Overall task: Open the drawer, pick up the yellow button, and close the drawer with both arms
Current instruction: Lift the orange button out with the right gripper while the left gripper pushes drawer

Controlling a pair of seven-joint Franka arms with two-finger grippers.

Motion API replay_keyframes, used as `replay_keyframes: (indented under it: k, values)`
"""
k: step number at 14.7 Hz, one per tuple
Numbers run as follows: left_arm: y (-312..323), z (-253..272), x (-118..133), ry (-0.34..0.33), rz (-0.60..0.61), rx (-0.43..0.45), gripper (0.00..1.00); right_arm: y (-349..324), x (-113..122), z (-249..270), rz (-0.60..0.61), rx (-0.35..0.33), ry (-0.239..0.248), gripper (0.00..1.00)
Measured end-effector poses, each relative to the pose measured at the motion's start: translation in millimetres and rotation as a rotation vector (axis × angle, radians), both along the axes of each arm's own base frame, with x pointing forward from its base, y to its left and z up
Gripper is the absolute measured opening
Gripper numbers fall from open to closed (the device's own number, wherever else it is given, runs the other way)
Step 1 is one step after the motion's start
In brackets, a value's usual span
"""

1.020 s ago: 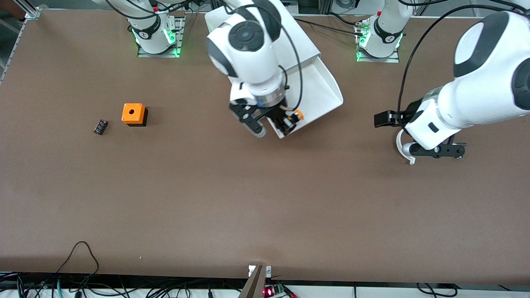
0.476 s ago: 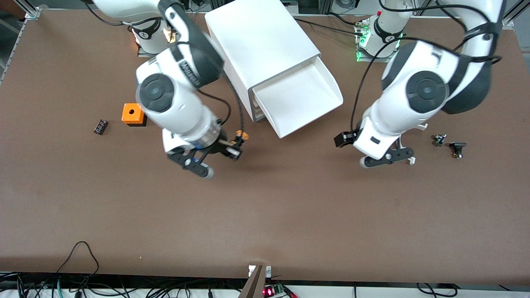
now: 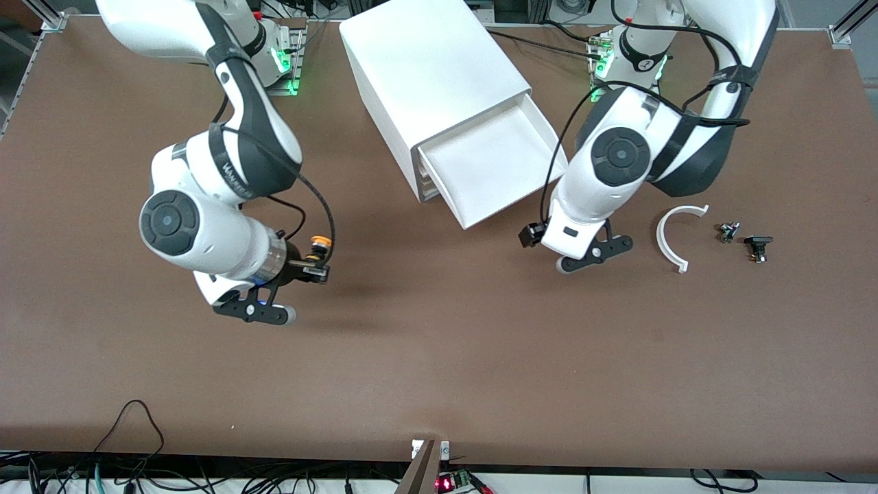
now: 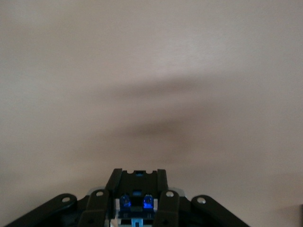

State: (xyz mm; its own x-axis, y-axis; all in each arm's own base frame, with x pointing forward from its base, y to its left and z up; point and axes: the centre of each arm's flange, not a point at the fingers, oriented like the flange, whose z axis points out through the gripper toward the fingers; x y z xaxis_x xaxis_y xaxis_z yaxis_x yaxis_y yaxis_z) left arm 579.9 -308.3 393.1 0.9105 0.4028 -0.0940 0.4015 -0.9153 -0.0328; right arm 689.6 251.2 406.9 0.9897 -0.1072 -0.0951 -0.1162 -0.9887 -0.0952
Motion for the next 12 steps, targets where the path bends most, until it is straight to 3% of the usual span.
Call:
replay_keyframes:
  k: [5,12]
  values:
    - [-36.0,-22.2,-30.3,0.019,0.017,0.019,1.0,-77.4,11.6,-43.8,0.128,-0.066,0.009,0.33]
    - [-59.2,-34.8,-56.2,0.04,0.035,0.024,1.0,-152.9,4.6,-127.2,0.181,-0.115,-0.067,0.33]
